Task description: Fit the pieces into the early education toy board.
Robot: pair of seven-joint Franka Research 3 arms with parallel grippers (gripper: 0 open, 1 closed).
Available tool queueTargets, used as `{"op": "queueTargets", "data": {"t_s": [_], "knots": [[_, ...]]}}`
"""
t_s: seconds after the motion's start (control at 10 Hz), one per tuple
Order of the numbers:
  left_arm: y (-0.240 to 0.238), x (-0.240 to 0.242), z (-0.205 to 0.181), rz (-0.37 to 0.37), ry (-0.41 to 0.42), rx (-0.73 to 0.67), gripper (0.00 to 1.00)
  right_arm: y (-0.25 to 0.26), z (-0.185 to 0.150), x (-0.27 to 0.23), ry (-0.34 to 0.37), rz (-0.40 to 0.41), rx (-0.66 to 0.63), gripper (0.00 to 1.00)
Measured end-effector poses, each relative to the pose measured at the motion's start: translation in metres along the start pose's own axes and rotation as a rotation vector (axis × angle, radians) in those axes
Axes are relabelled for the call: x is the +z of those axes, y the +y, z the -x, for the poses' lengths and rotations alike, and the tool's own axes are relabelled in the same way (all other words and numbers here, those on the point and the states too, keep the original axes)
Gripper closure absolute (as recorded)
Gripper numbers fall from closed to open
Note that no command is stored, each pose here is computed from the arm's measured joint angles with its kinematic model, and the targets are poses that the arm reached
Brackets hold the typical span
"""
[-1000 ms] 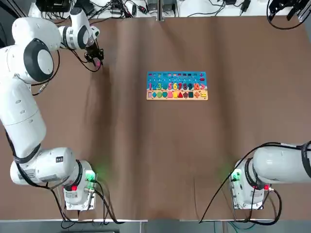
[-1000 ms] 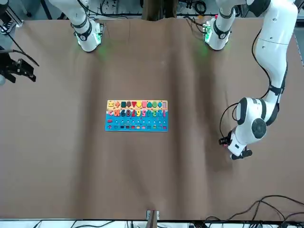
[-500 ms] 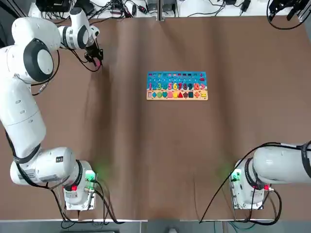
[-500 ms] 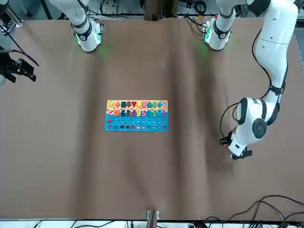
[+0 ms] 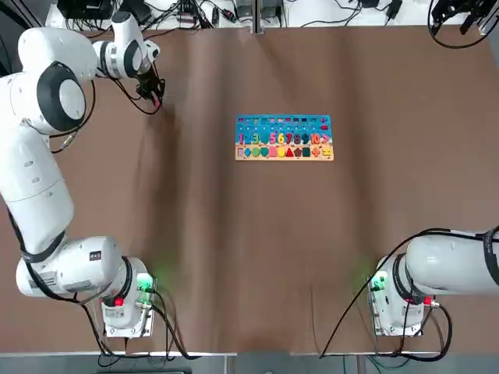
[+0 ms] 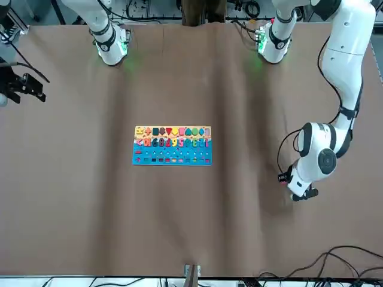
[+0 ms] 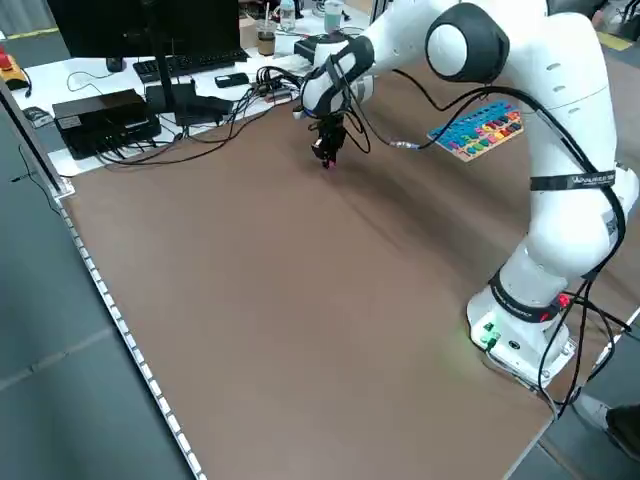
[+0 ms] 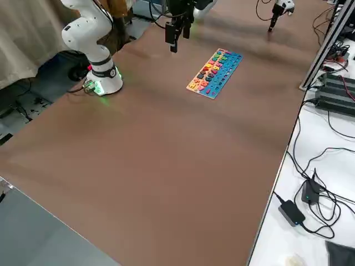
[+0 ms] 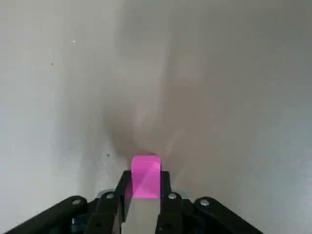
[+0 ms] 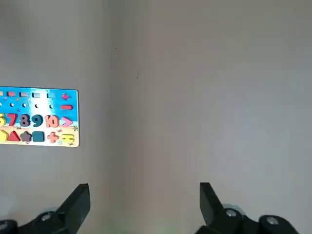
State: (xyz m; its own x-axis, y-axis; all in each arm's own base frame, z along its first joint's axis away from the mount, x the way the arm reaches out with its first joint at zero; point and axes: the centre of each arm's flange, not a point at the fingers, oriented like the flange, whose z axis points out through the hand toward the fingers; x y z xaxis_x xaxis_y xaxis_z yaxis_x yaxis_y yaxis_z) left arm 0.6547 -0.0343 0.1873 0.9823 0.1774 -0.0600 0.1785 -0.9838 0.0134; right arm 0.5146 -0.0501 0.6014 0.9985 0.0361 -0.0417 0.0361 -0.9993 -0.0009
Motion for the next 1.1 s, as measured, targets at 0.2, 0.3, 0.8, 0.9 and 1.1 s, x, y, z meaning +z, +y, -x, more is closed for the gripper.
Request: {"op": "queueTargets", "data": {"t_s": [0.2, 0.3, 0.8, 0.9, 1.1], "knots": [[0.001, -0.011, 0.001, 0.000, 0.013, 0.003, 0.74, 0.000, 0.000, 0.000, 0.000, 0.000, 0.000, 0.01], [0.004, -0.016, 0.004, 0.000, 0.016, 0.009, 0.74, 0.000, 0.000, 0.000, -0.001, 0.000, 0.000, 0.01], [0.120, -0.039, 0.076, 0.012, 0.004, 0.050, 0.74, 0.001, -0.001, 0.002, -0.004, -0.002, 0.003, 0.01], [0.159, -0.039, 0.097, 0.007, 0.005, 0.058, 0.74, 0.001, -0.001, 0.002, -0.004, -0.002, 0.003, 0.01], [0.224, -0.039, 0.140, 0.000, 0.008, 0.066, 0.74, 0.002, -0.001, 0.002, -0.004, -0.002, 0.003, 0.01]]}}
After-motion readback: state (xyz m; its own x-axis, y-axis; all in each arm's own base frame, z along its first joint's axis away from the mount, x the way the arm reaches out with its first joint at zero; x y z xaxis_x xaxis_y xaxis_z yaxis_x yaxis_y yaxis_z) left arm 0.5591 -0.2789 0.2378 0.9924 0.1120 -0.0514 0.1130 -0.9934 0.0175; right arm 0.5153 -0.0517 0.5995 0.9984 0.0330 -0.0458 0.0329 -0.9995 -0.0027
